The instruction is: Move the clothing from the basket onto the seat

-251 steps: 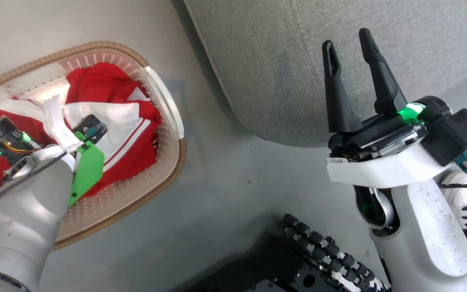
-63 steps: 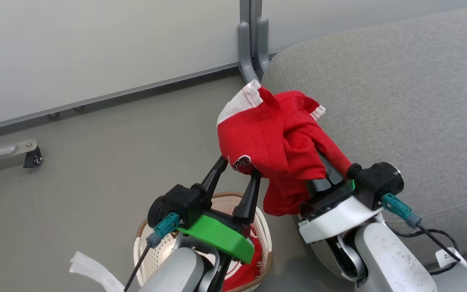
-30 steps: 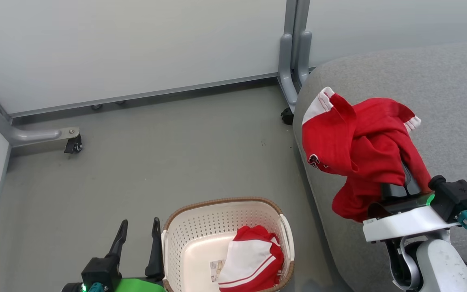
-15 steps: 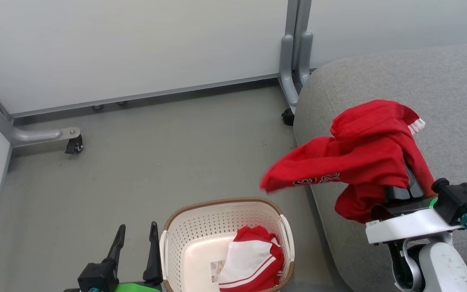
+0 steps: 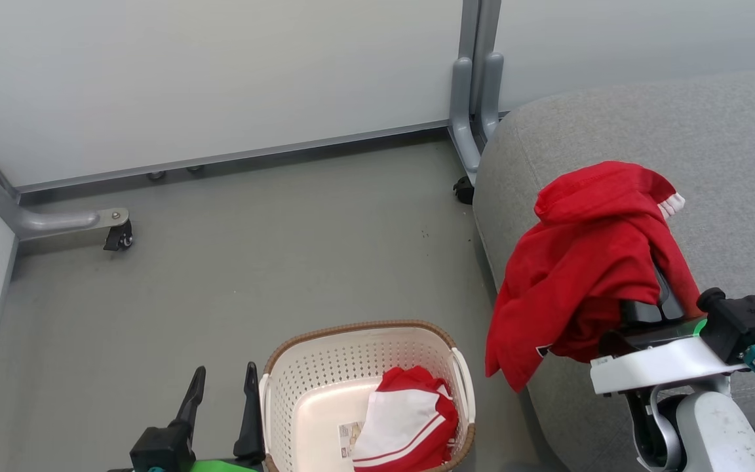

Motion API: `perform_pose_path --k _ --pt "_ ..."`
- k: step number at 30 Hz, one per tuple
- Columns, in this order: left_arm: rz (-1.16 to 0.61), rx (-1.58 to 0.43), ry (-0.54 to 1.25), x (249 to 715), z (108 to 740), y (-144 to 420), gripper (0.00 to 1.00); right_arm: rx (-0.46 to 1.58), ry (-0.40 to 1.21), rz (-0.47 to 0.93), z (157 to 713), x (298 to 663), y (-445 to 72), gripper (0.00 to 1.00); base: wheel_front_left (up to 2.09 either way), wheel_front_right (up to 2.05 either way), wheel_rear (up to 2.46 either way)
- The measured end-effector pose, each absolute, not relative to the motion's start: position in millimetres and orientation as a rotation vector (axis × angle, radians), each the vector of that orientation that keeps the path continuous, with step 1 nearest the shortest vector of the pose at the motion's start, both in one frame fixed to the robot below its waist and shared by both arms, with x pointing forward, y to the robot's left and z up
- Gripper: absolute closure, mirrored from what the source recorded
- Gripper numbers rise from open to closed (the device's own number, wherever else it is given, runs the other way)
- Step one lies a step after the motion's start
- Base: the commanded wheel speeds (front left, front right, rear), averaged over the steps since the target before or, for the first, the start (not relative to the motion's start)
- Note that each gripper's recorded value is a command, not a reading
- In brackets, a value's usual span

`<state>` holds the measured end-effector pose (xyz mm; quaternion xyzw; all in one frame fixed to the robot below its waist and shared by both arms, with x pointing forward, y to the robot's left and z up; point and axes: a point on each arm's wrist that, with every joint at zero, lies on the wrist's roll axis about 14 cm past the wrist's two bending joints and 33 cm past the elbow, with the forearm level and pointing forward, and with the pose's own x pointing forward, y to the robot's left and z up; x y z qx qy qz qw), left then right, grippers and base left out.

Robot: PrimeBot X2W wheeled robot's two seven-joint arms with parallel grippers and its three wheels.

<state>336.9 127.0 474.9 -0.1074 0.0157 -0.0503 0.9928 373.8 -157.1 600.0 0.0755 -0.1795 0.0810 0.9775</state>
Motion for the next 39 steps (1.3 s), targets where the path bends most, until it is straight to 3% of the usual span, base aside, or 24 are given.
perform_pose_path --k 16,39 --pt "-0.176 -0.213 0.043 346.4 474.2 103.4 0.00 0.116 -0.380 0.107 605.4 366.1 -181.3 1.00 0.00 0.00 0.00" --pt "-0.561 -0.211 0.066 374.8 477.7 -25.9 0.00 0.012 -0.383 -0.307 605.3 290.2 -310.4 1.00 0.00 0.00 0.00"
